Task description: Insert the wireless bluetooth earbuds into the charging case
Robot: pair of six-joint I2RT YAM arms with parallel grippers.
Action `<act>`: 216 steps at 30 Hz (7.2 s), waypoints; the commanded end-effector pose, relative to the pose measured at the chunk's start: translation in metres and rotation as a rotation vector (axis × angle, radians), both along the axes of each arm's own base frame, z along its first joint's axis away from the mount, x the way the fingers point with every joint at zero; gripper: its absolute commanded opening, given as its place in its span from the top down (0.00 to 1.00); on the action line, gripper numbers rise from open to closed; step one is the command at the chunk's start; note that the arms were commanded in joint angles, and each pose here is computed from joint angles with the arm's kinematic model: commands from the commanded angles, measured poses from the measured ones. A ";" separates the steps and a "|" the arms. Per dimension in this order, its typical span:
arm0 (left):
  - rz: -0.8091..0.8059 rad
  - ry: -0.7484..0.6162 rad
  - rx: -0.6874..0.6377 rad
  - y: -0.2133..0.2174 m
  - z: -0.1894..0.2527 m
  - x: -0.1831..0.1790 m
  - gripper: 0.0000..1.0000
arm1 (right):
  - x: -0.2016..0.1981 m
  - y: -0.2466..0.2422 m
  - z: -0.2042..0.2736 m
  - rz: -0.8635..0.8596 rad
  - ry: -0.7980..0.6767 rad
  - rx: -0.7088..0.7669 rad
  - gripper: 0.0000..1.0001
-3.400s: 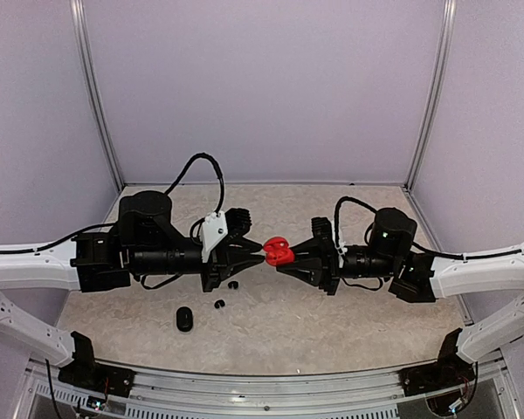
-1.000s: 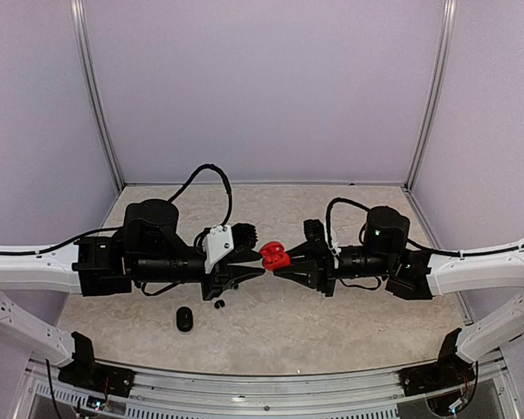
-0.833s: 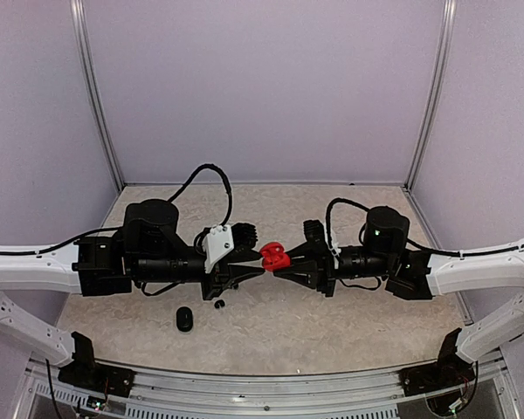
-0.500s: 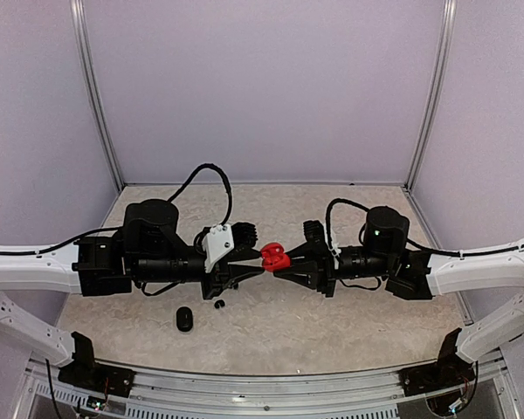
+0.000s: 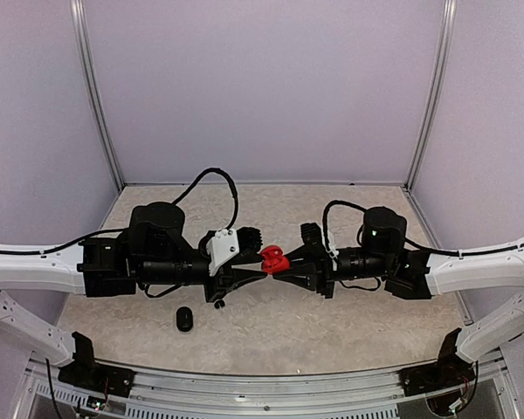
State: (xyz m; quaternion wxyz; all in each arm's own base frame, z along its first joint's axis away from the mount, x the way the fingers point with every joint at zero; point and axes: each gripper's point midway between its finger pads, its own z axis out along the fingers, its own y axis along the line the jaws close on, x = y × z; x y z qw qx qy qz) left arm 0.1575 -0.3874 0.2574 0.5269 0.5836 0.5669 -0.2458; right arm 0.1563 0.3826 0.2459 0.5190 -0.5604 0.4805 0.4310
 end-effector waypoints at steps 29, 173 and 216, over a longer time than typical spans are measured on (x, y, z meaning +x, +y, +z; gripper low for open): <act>-0.024 -0.012 0.032 -0.003 -0.001 -0.004 1.00 | -0.001 0.003 0.017 -0.004 -0.002 0.044 0.88; 0.130 0.048 -0.704 0.012 0.117 0.060 0.93 | 0.051 -0.040 0.058 -0.322 -0.172 0.292 0.92; 0.088 -0.059 -0.706 -0.034 0.113 0.044 0.93 | 0.049 -0.009 0.074 -0.405 -0.061 0.351 0.93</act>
